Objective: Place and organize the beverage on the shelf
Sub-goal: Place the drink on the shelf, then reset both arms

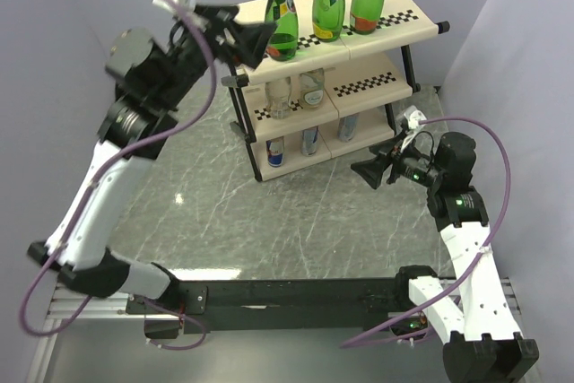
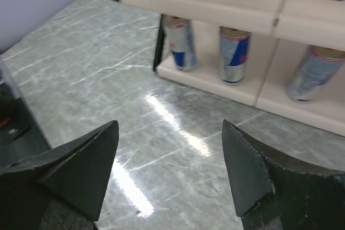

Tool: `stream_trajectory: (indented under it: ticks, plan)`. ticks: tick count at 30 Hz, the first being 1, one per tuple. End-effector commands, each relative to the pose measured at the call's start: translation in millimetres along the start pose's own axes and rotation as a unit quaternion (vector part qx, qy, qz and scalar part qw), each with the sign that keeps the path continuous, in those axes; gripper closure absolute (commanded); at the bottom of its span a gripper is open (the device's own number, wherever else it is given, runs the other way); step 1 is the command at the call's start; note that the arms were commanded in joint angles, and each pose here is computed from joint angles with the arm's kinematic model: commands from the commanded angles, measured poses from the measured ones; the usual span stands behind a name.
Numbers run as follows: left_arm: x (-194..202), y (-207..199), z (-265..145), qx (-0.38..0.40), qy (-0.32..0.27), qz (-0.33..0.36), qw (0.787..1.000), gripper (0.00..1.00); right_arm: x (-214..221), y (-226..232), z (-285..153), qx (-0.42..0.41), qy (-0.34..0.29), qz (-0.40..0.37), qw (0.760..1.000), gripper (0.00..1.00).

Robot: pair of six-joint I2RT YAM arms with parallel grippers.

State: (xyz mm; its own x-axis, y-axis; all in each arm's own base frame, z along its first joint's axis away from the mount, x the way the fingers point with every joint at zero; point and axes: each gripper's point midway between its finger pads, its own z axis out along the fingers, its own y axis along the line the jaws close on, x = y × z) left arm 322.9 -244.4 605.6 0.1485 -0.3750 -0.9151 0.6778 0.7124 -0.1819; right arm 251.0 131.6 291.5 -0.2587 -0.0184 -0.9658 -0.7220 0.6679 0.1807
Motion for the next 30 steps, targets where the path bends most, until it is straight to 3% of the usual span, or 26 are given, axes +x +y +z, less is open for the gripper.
stream_trajectory:
  ticks: [1, 6, 11, 17, 20, 30]
  plan:
    - [-8.4, 7.2, -32.5, -0.030, -0.020, 0.002, 0.999, 0.01, -20.9, -18.6, -11.5, 0.062, -0.033, -0.040, 0.997, 0.16]
    - [41.5, 30.7, -97.0, -0.091, 0.019, 0.000, 0.996, 0.01, -37.5, -53.2, -26.1, 0.172, -0.086, -0.015, 0.981, 0.14]
    - [97.9, 62.5, -171.4, -0.176, 0.040, -0.014, 0.983, 0.01, -44.7, -76.3, -36.8, 0.226, -0.100, 0.022, 0.969, 0.09]
    - [147.9, 96.5, -238.8, -0.266, 0.064, -0.005, 0.962, 0.01, -45.8, -117.7, -71.8, 0.380, -0.121, 0.062, 0.915, 0.00]
    - [171.5, 105.5, -257.1, -0.283, 0.078, 0.003, 0.956, 0.01, -37.1, -131.6, -91.9, 0.443, -0.130, 0.060, 0.885, 0.00]
    - [192.2, 111.2, -272.3, -0.291, 0.098, 0.014, 0.951, 0.01, -20.9, -140.3, -119.8, 0.510, -0.149, 0.048, 0.845, 0.00]
